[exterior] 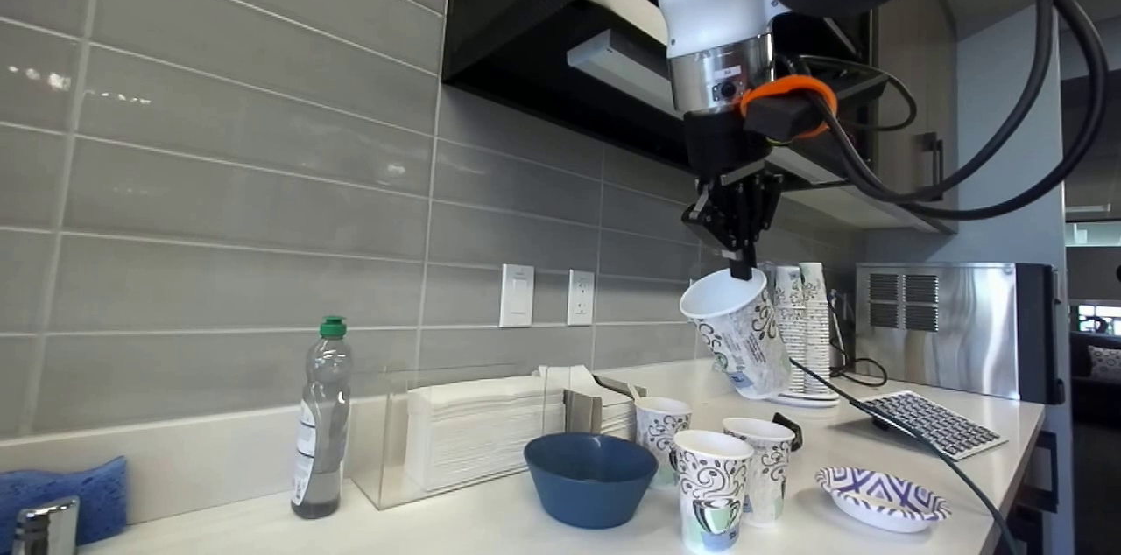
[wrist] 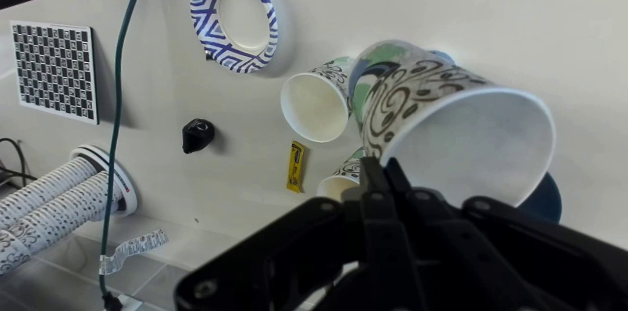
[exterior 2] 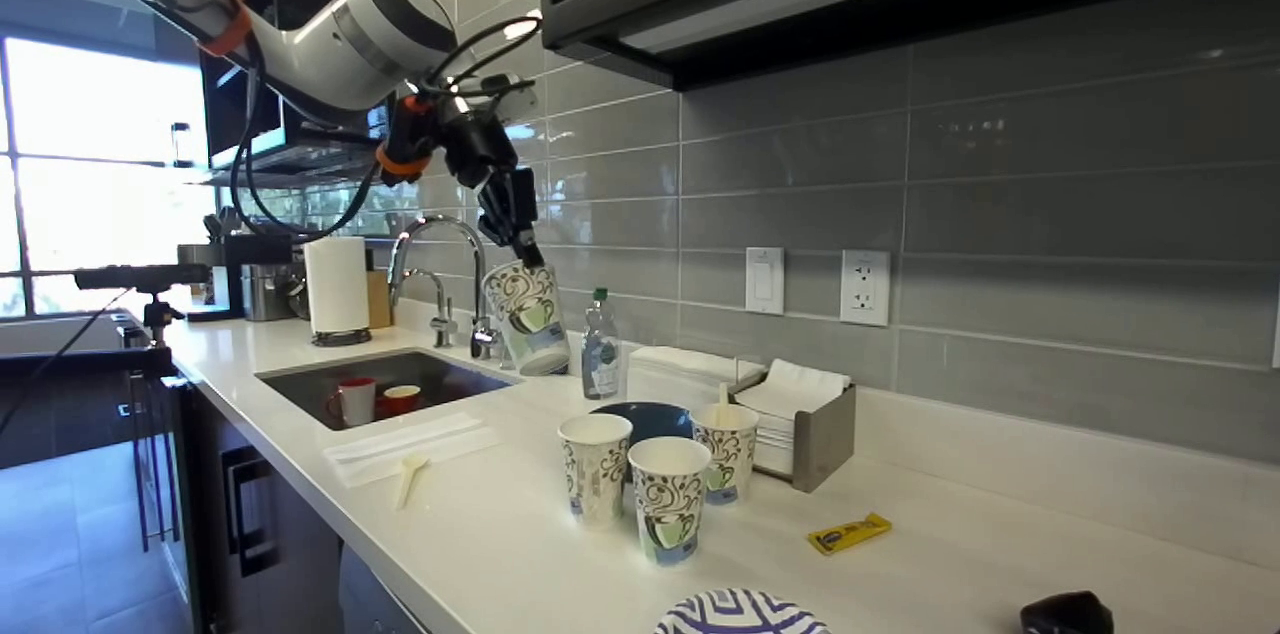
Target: Pick up the coffee up and pour the beans into the two coffee cups
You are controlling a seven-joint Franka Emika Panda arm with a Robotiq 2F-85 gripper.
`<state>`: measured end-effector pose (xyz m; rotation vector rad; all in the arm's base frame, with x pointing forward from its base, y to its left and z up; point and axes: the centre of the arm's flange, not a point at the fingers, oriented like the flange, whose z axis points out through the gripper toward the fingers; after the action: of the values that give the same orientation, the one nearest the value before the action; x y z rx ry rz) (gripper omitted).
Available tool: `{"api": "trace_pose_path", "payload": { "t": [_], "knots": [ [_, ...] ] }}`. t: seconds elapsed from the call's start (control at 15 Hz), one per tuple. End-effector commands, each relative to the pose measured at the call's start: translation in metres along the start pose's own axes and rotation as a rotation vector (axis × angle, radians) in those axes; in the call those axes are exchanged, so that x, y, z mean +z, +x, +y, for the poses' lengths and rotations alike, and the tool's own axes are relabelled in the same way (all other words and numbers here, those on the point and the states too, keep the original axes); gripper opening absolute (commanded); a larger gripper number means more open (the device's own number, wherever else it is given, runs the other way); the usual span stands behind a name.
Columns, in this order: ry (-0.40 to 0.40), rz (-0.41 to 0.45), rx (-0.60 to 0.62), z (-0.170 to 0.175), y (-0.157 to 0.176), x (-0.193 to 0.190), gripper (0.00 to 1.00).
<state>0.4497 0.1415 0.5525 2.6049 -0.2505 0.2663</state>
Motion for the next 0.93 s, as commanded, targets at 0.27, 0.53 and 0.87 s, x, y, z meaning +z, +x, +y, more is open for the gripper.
{"api": "trace_pose_path", "payload": {
  "t": [0.27, 0.53, 0.87],
  "knots": [
    [-0.17, 0.039, 0.02, -0.005, 0.008, 0.003, 0.01],
    [-0.24, 0.031, 0.054, -0.021, 0.013, 0.017, 0.01],
    [-0.358, -0.021, 0.103, -0.042, 0.032, 0.043, 0.01]
  ]
}}
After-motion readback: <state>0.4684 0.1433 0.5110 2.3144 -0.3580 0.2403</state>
